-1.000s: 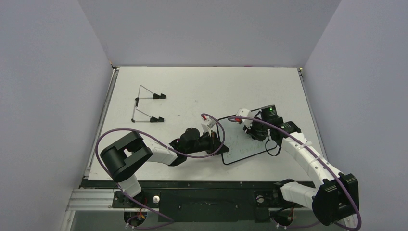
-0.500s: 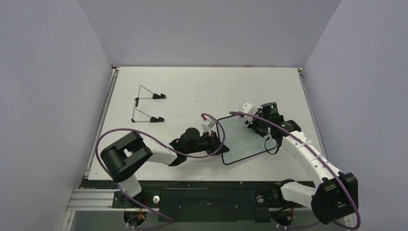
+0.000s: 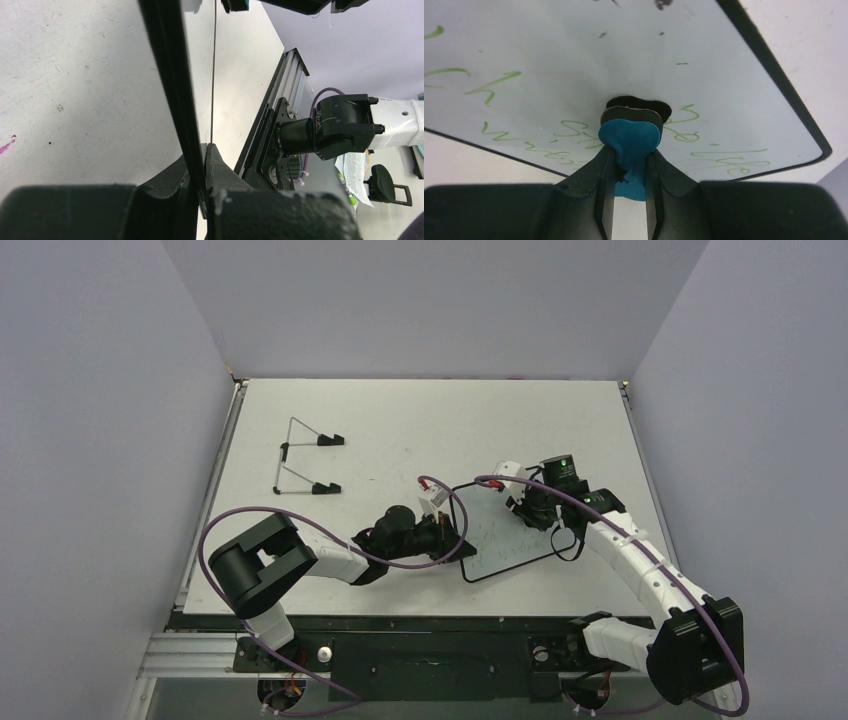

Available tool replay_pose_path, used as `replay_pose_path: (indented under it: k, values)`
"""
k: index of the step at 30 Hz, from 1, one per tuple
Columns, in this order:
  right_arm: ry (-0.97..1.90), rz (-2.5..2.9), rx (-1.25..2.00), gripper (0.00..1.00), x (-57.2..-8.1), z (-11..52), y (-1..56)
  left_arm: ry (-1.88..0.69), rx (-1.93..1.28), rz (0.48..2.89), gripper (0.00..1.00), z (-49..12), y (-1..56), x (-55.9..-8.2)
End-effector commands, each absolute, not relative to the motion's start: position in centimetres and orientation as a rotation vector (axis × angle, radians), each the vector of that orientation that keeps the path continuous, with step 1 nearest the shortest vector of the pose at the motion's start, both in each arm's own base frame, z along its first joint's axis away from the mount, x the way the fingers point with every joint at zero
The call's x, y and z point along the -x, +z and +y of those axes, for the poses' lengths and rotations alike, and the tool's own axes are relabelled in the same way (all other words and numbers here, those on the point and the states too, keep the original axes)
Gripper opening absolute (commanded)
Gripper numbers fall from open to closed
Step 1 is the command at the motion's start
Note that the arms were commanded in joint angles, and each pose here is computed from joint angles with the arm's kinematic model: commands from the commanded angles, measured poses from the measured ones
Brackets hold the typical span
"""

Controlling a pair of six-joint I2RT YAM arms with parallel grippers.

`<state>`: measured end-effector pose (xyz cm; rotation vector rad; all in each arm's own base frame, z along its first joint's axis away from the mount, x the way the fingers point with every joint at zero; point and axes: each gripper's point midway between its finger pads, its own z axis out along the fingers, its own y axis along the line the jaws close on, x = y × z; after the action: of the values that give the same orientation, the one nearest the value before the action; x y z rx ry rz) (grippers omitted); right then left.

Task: Erase the whiteboard
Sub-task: Erase the whiteboard at the center of the board.

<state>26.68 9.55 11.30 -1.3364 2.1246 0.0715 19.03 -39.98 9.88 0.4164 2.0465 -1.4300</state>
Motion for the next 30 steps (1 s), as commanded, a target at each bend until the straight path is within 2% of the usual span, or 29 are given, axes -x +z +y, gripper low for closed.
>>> replay_pose_path:
  k: [1, 9, 15, 23, 28, 30]
  values:
    - [-0.095, 2.075, 1.112, 0.0, -30.0, 8.3, 13.6, -1.435, -0.478, 2.001, 0.0, -40.3, 10.8, -18.6]
    - [-0.085, 2.126, 1.339, 0.0, -27.7, 7.4, 12.3, -1.428, -0.486, 2.003, 0.0, -40.1, 10.8, -18.5]
    - [-0.228, 2.133, 1.113, 0.0, -30.2, 6.0, 13.1, -1.428, -0.486, 2.005, 0.0, -40.1, 10.6, -18.5]
    - [0.137, 2.07, 1.393, 0.0, -26.5, 10.6, 11.7, -1.428, -0.49, 2.0, 0.0, -40.3, 10.9, -18.6]
    - [0.163, 2.058, 1.393, 0.0, -26.3, 11.2, 11.7, -1.428, -0.495, 1.997, 0.0, -40.3, 11.0, -18.6]
    - [0.077, 2.095, 1.325, 0.0, -27.4, 10.3, 11.7, -1.427, -0.497, 1.995, 0.0, -40.3, 11.1, -18.6]
